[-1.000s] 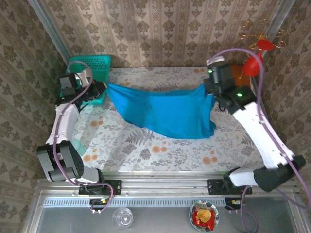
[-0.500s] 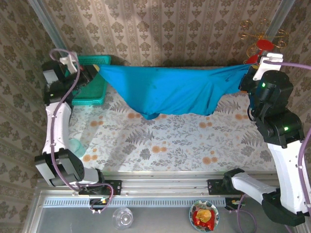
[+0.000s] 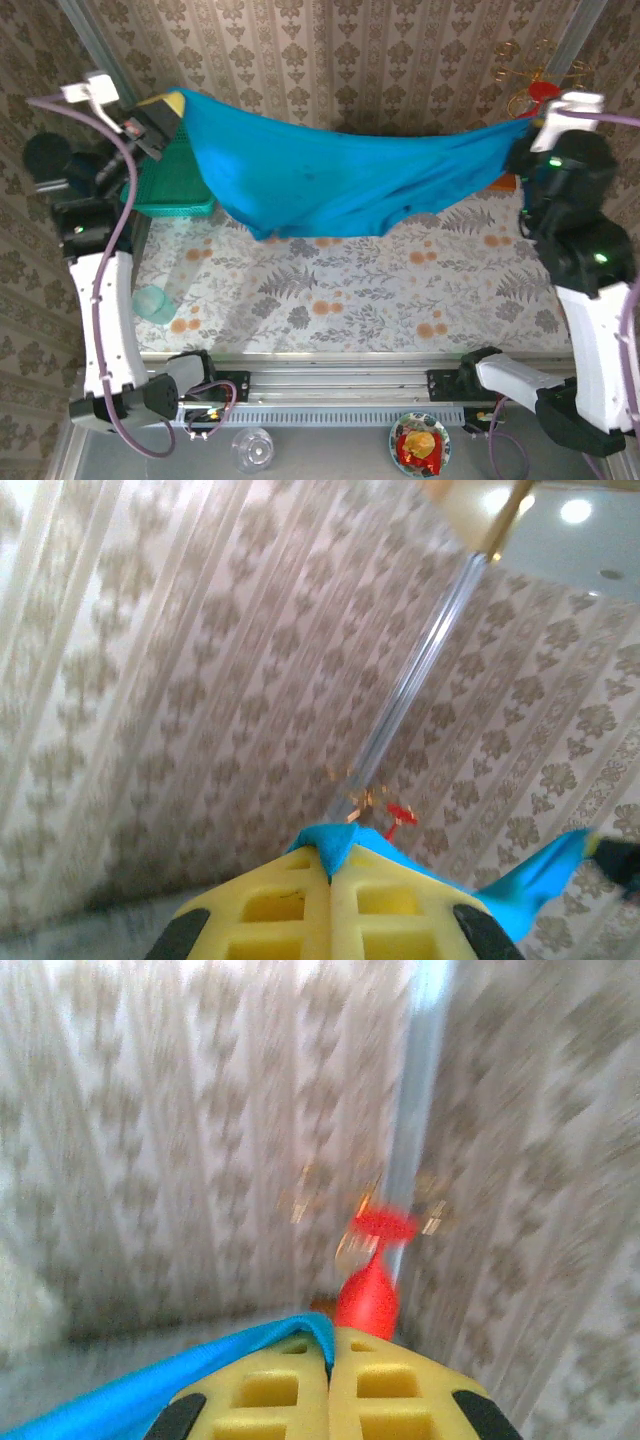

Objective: Fold the inside-out t-shirt

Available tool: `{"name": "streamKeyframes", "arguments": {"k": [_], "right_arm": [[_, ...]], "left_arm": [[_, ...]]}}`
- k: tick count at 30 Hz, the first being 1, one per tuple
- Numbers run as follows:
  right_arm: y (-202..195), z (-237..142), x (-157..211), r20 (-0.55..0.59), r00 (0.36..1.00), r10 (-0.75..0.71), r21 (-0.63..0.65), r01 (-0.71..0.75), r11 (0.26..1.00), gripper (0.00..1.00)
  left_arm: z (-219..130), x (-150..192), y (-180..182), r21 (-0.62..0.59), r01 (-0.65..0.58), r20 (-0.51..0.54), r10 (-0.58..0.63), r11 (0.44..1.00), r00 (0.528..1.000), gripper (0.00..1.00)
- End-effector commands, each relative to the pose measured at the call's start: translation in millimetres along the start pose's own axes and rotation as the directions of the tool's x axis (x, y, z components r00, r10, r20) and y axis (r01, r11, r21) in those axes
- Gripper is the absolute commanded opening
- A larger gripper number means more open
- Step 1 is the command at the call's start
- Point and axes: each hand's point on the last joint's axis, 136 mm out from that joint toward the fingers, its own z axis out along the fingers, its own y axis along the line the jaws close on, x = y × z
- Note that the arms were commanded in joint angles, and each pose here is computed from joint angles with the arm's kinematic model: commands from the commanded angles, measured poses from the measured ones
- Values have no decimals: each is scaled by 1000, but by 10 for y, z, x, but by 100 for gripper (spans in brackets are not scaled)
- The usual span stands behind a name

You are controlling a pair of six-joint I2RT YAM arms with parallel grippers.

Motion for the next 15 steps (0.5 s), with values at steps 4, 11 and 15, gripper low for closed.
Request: {"name": "streamKeyframes", "arguments": {"k": [4, 11, 15], "right_arm": [[-548, -381, -488, 148, 988, 34, 149, -56, 987, 0], [286, 91, 352, -80, 992, 101, -110, -109, 988, 0], [81, -12, 354, -46, 994, 101, -44, -103, 994, 0]], "left_arm": [[222, 327, 470, -33, 160, -70, -162, 987, 984, 0], [117, -241, -169, -23, -54, -34, 54, 998, 998, 0], [126, 35, 30, -49, 25, -91, -29, 998, 995, 0]]}}
